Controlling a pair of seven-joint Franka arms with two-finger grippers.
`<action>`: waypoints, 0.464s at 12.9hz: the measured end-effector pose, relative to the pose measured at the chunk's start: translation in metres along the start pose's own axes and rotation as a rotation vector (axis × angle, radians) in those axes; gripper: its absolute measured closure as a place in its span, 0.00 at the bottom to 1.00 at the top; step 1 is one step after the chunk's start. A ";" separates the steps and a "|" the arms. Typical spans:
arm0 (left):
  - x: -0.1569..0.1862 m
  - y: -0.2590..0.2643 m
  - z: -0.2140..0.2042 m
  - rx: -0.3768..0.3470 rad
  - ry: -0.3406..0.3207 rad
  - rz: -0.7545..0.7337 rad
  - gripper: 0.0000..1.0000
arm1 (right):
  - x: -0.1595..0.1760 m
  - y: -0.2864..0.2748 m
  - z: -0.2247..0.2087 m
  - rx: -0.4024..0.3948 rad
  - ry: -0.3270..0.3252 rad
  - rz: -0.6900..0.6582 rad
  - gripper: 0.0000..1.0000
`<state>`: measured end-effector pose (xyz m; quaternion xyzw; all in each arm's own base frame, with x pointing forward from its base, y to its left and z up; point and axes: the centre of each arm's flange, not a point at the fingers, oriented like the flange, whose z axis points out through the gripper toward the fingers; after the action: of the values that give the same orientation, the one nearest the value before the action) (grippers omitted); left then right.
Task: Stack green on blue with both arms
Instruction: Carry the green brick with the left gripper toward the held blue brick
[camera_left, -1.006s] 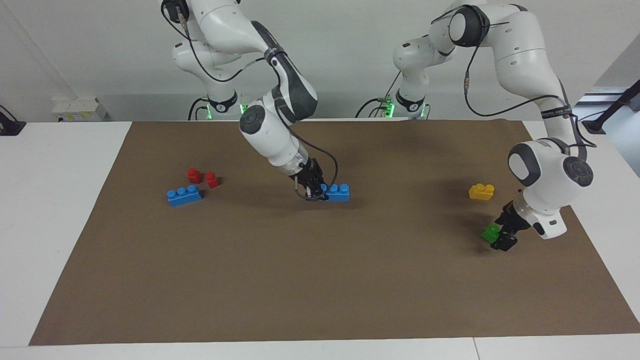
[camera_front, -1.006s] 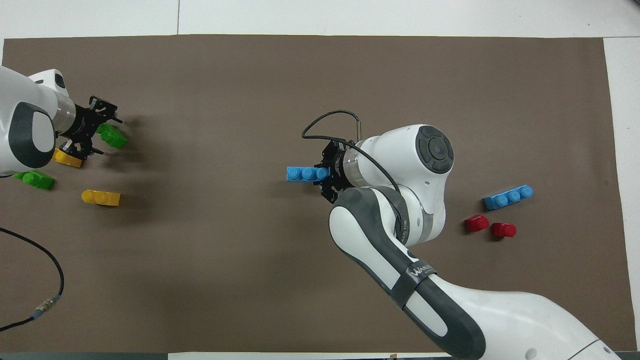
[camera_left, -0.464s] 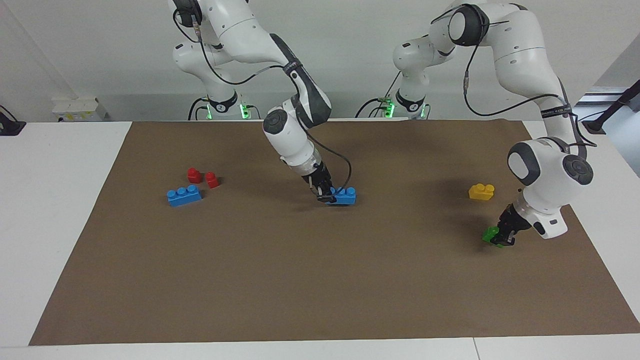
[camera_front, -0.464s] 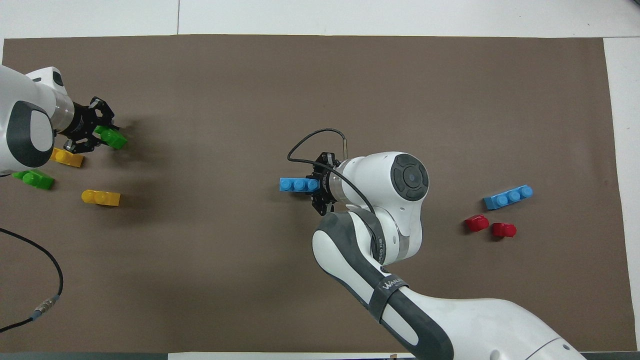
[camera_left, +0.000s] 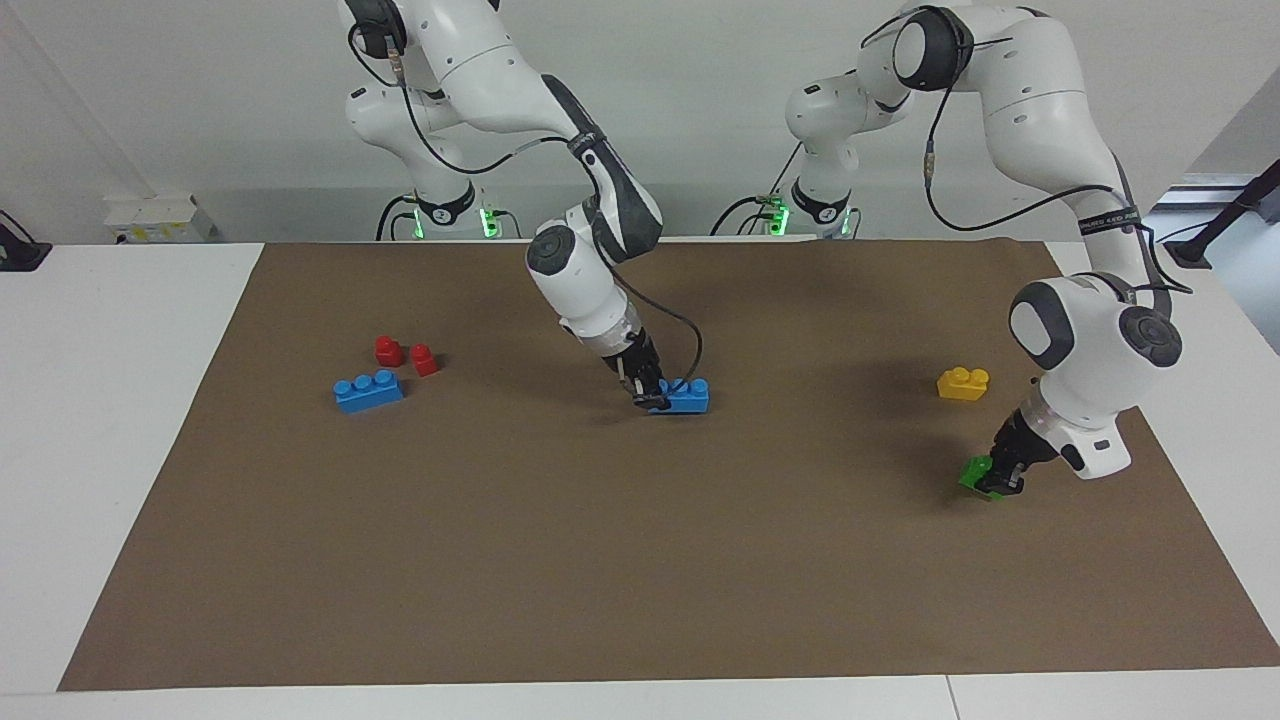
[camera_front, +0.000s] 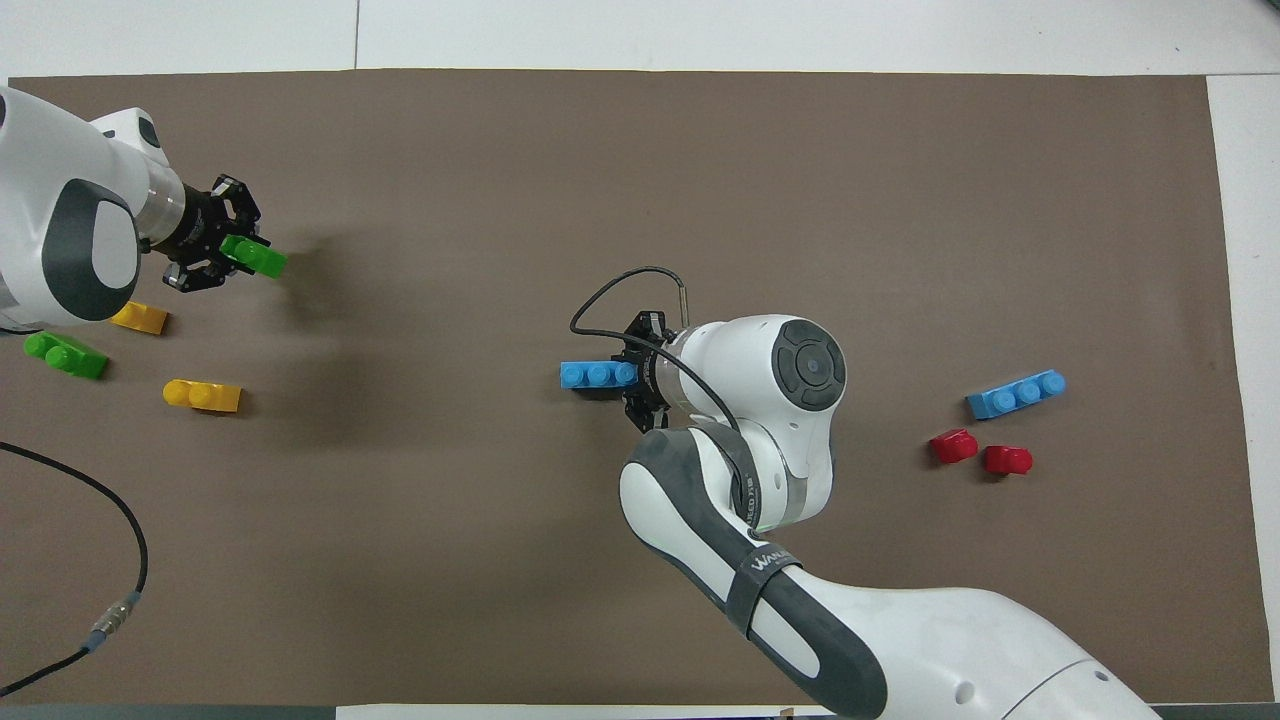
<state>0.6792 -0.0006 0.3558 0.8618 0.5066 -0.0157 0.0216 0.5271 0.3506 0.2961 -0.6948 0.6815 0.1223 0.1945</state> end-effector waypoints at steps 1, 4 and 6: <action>-0.018 0.003 -0.015 0.013 -0.001 -0.046 0.66 | 0.002 0.001 0.002 0.000 0.000 0.000 0.65; -0.077 0.002 -0.062 0.025 0.017 -0.230 0.66 | 0.005 0.002 0.005 -0.003 0.001 0.000 0.65; -0.141 0.008 -0.073 0.025 0.030 -0.419 0.66 | 0.005 0.002 0.005 -0.003 0.000 -0.001 0.65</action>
<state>0.6179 -0.1232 0.4357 0.7378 0.6749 -0.0134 -0.0006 0.5258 0.3487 0.2893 -0.6956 0.6809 0.1230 0.1935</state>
